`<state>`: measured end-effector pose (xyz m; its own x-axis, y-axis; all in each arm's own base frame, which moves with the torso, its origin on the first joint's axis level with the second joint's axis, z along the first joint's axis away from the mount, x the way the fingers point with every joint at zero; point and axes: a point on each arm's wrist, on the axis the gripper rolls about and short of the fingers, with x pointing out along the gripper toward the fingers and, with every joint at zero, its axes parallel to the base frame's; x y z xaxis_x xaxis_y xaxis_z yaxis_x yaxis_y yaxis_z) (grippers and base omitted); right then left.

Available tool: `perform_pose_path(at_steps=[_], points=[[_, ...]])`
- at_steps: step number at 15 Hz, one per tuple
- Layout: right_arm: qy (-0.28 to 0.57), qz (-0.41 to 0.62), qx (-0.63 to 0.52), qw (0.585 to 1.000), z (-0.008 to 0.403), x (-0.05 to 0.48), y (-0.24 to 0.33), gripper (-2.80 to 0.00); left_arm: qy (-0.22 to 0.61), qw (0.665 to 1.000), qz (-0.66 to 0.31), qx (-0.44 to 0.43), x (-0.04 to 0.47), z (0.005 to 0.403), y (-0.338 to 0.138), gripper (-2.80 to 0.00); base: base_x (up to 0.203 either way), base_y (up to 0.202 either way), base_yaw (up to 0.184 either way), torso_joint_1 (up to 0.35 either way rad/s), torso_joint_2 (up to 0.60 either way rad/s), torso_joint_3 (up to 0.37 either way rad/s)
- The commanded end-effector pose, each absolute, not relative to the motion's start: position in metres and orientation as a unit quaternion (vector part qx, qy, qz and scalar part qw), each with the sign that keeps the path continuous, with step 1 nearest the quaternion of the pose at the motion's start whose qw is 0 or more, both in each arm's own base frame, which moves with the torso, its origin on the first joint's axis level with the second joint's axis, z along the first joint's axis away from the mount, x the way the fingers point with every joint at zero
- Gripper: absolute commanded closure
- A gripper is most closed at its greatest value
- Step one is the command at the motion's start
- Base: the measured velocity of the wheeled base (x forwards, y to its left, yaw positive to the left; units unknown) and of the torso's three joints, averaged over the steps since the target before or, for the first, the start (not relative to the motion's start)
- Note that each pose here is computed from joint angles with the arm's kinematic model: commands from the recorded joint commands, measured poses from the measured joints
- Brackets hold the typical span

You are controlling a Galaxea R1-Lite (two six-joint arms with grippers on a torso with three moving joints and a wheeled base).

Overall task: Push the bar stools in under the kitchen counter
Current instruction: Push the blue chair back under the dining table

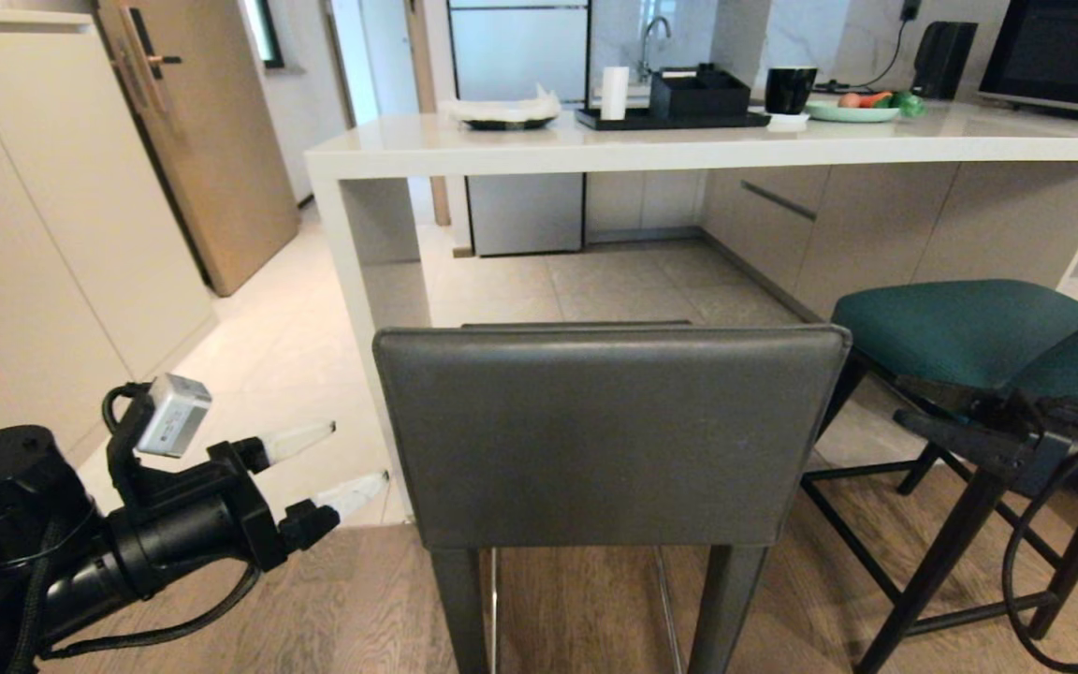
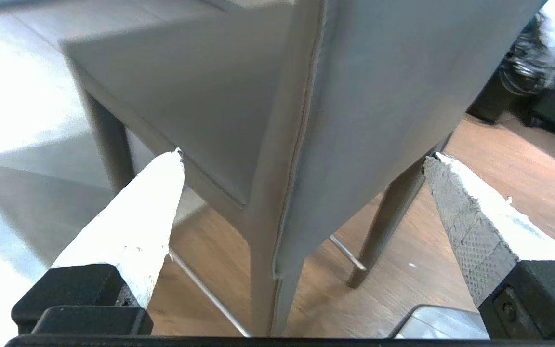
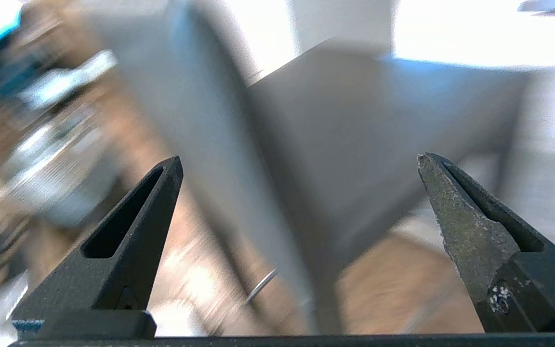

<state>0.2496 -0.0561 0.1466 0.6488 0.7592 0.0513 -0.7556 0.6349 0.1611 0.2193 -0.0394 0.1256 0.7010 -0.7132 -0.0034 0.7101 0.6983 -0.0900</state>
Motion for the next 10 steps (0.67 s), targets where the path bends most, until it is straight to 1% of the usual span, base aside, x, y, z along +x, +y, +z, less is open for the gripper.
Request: perform_pose_path(at_steps=[1, 3, 4, 5, 6, 7, 9, 10], points=[[-0.062, 0.295, 0.076, 0.95, 0.18, 0.23, -0.058, -2.8, -0.024, 0.935, -0.352, -0.029, 0.198, 0.144, -0.034, -2.8, 0.0, 0.0, 0.0, 0.0, 0.0, 0.0], [-0.111, 0.215, 0.07, 0.968, 0.204, 0.214, -0.057, -2.8, -0.065, 0.972, -0.223, -0.03, 0.202, 0.158, -0.029, -2.8, 0.0, 0.0, 0.0, 0.0, 0.0, 0.0], [-0.116, 0.163, 0.065, 0.978, 0.214, 0.205, -0.056, -2.8, -0.091, 0.984, -0.149, -0.037, 0.207, 0.168, -0.031, -2.8, 0.0, 0.0, 0.0, 0.0, 0.0, 0.0], [-0.101, 0.105, 0.069, 0.987, 0.219, 0.2, -0.056, -2.8, -0.117, 0.988, -0.095, -0.045, 0.213, 0.18, -0.034, -2.8, 0.0, 0.0, 0.0, 0.0, 0.0, 0.0], [-0.088, 0.041, 0.072, 0.993, 0.231, 0.194, -0.057, -2.8, -0.144, 0.986, -0.065, -0.051, 0.215, 0.194, -0.039, -2.8, 0.0, 0.0, 0.0, 0.0, 0.0, 0.0], [-0.076, -0.017, 0.075, 0.994, 0.246, 0.189, -0.056, -2.8, -0.15, 0.986, -0.056, -0.051, 0.21, 0.203, -0.041, -2.8, 0.0, 0.0, 0.0, 0.0, 0.0, 0.0], [-0.077, -0.103, 0.076, 0.989, 0.275, 0.17, -0.049, -2.8, -0.125, 0.99, -0.043, -0.052, 0.193, 0.214, -0.042, -2.8, 0.0, 0.0, 0.0, 0.0, 0.0, 0.0], [-0.092, -0.111, 0.074, 0.987, 0.285, 0.158, -0.043, -2.8, -0.116, 0.99, -0.046, -0.059, 0.18, 0.222, -0.042, -2.8, 0.0, 0.0, 0.0, 0.0, 0.0, 0.0]])
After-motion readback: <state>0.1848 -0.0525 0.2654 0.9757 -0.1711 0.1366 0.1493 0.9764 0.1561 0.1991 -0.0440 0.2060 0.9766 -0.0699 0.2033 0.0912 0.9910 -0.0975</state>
